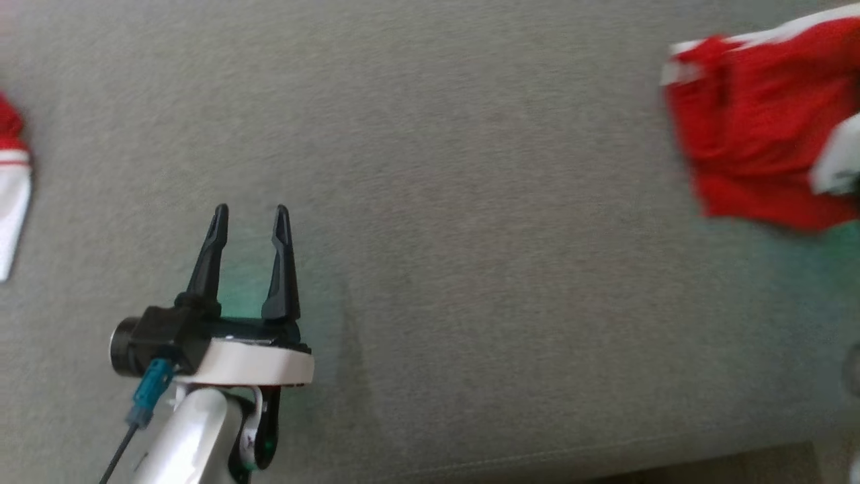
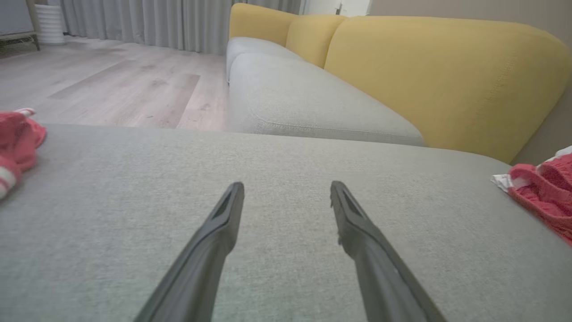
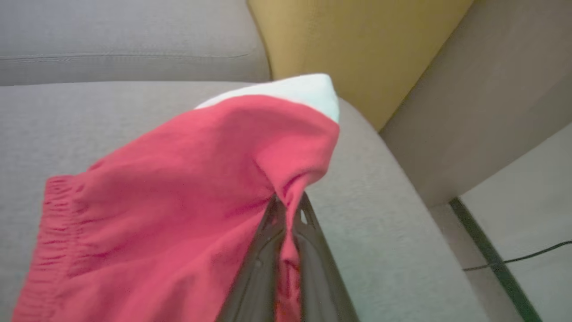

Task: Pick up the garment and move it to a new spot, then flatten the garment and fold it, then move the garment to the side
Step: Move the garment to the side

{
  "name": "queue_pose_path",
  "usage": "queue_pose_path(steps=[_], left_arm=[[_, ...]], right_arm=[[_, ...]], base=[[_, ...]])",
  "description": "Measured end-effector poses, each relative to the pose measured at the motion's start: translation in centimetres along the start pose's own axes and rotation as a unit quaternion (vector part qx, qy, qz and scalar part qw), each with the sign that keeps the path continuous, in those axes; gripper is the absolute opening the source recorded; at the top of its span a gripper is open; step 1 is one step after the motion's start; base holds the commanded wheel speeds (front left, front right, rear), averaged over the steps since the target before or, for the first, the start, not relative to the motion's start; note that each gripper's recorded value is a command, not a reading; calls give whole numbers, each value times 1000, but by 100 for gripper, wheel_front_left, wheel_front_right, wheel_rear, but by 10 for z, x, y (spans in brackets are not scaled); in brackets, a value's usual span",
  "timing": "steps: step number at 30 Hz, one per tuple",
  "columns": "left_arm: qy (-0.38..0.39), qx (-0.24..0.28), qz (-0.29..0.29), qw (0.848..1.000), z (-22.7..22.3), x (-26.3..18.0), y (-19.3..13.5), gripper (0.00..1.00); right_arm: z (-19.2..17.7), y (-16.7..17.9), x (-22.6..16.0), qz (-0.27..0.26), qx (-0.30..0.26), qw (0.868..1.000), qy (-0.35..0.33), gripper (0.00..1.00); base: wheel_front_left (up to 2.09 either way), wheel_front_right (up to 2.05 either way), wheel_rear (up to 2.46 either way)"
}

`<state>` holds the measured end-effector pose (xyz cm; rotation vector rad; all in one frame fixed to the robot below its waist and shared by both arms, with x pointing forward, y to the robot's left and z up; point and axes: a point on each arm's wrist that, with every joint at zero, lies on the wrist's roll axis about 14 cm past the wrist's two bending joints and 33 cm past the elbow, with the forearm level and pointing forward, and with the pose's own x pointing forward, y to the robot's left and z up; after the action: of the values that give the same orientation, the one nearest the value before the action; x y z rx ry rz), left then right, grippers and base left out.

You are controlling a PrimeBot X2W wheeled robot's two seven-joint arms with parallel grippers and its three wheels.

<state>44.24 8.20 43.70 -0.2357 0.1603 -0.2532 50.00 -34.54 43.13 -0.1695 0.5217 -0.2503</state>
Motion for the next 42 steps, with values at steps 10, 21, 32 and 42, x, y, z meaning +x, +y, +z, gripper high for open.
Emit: queue_pose_path(steps=[10, 21, 32, 42], left_arm=[[18, 3, 47, 999, -14, -7, 33, 100], [-4, 9, 34, 999, 4, -9, 22, 100], [-52, 11, 49, 997, 41, -37, 20, 100], [-46, 2, 94, 995, 30, -98, 33, 100]], right_arm=[[13, -13, 38, -28, -85, 996, 8, 100], [41, 13, 18, -3, -60, 997, -57, 100], [83, 81, -50, 90, -49, 981, -166, 100], [39, 133, -129, 161, -13, 967, -197, 100]], base=[[0, 0, 0], [0, 0, 0], [0, 0, 0], [0, 0, 0]])
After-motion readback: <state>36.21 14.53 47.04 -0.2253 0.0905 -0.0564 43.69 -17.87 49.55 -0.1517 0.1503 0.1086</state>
